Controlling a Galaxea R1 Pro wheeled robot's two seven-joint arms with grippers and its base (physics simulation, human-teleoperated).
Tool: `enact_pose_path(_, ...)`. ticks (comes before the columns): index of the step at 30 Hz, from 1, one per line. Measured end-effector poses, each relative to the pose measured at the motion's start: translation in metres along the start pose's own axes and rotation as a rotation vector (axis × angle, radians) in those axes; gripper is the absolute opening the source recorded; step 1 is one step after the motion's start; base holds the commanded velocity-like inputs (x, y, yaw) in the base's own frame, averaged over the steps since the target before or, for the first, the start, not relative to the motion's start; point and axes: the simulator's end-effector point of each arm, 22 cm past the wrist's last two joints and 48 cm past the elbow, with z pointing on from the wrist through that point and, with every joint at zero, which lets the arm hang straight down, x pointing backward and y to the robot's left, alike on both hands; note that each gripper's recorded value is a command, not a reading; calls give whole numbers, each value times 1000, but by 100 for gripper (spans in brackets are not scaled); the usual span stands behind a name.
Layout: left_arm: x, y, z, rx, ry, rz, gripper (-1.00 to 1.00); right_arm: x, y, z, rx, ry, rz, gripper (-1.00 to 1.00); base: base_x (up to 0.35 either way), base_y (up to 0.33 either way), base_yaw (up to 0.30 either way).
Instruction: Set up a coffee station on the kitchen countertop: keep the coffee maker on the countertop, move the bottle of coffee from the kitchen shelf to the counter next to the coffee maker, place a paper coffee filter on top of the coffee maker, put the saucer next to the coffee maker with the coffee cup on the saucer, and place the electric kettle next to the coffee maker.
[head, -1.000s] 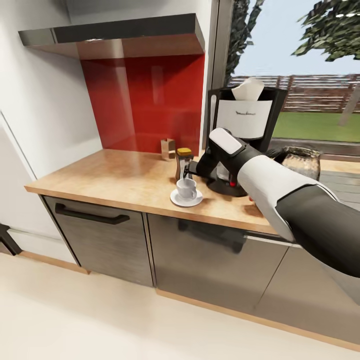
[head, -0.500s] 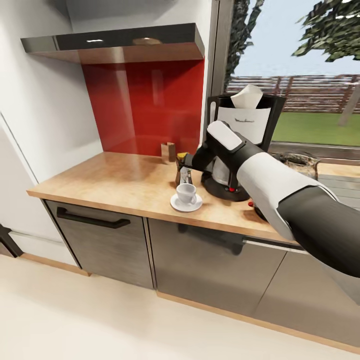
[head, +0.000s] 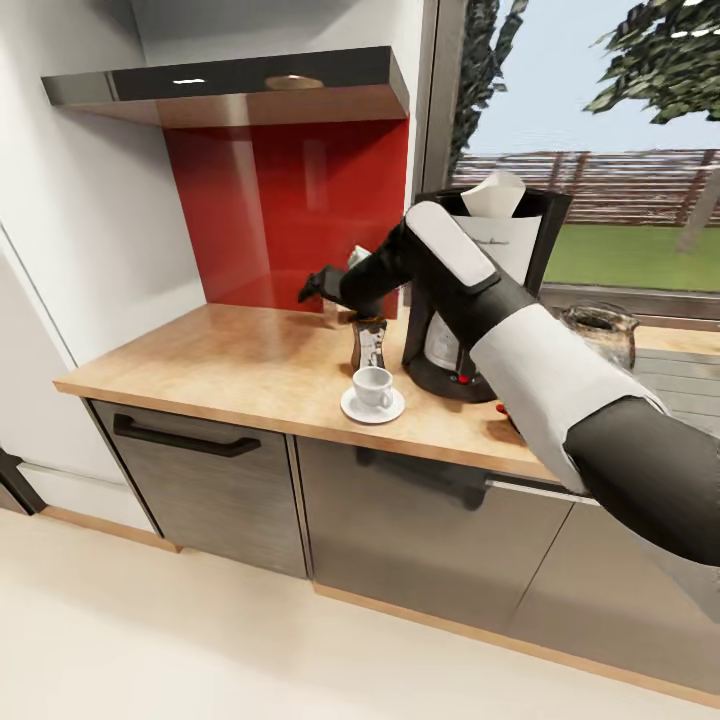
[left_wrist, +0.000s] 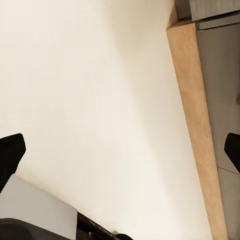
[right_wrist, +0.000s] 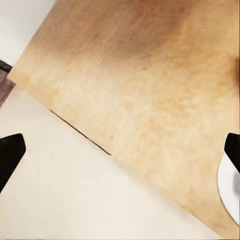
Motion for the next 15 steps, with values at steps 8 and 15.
enact_pose_path(8, 0, 0, 0, 0, 0, 0, 100, 87, 123, -46, -397, -70, -214, 100, 0, 0, 0)
enact_pose_path(15, -1, 0, 0, -1, -1, 1, 100, 186, 142, -41, -630, 60, -190, 100, 0, 0, 0)
